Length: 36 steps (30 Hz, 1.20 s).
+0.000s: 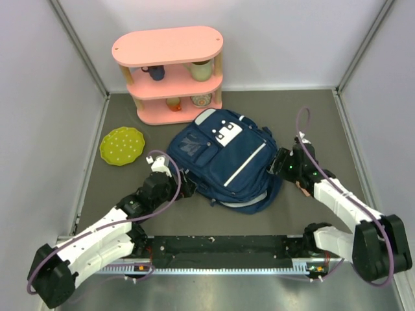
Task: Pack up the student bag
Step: Adjust the student bag at the center of the board.
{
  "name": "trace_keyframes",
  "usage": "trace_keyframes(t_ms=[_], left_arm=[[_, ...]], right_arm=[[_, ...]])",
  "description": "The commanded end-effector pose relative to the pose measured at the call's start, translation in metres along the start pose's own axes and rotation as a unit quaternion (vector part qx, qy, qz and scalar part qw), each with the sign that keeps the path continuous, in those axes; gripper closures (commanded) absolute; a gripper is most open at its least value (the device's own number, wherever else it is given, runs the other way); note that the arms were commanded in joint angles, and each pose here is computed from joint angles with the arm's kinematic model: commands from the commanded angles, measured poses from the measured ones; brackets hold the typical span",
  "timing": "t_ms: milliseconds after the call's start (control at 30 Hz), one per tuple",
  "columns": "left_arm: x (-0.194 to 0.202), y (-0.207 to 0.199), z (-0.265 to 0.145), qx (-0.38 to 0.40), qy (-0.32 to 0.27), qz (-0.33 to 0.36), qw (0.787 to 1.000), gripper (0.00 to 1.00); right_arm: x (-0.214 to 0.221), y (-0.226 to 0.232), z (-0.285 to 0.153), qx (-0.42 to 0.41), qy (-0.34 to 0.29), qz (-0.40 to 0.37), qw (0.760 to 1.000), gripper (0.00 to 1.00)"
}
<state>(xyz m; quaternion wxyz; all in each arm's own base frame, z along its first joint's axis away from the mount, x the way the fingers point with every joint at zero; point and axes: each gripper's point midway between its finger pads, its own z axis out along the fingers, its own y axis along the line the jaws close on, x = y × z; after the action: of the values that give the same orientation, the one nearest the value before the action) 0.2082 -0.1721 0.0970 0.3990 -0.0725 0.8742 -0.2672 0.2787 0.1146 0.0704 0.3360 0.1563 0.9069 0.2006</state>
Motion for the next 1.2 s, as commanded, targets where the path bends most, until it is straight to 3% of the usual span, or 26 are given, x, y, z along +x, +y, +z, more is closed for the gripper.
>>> trace_keyframes(t_ms=[0,233,400,533,567,667,800,933,1167], left_arm=[[-0.01,-0.022,0.008,0.056,-0.037,-0.031,0.997,0.01],[-0.017,-0.004,0.024,0.027,-0.083,-0.04,0.995,0.01],[-0.021,0.011,0.038,-0.019,-0.1,-0.045,0.994,0.05],[-0.018,0.015,0.047,-0.031,-0.101,-0.063,0.992,0.26],[-0.014,0.017,0.05,-0.034,-0.094,-0.067,0.993,0.4],[-0.008,0.015,0.056,-0.032,-0.08,-0.075,0.993,0.63],[0.0,0.009,0.06,-0.021,-0.061,-0.089,0.994,0.88],[0.005,0.003,0.059,-0.013,-0.05,-0.096,0.994,1.0],[0.016,-0.016,0.041,-0.008,-0.058,-0.102,0.993,1.0]], right_arm=[[-0.036,0.041,-0.043,-0.093,-0.089,-0.019,0.991,0.25],[0.021,0.028,-0.08,-0.122,-0.053,0.009,0.991,0.18],[0.066,0.009,-0.082,-0.128,-0.023,0.065,0.989,0.16],[0.089,0.015,-0.087,-0.175,0.001,0.075,0.982,0.18],[0.095,0.019,-0.091,-0.188,0.007,0.064,0.98,0.19],[0.106,0.025,-0.095,-0.207,0.025,0.045,0.977,0.25],[0.128,0.034,-0.093,-0.222,0.065,0.012,0.973,0.32],[0.138,0.039,-0.077,-0.204,0.085,0.002,0.975,0.36],[0.106,0.058,-0.049,-0.159,0.05,-0.033,0.986,0.41]])
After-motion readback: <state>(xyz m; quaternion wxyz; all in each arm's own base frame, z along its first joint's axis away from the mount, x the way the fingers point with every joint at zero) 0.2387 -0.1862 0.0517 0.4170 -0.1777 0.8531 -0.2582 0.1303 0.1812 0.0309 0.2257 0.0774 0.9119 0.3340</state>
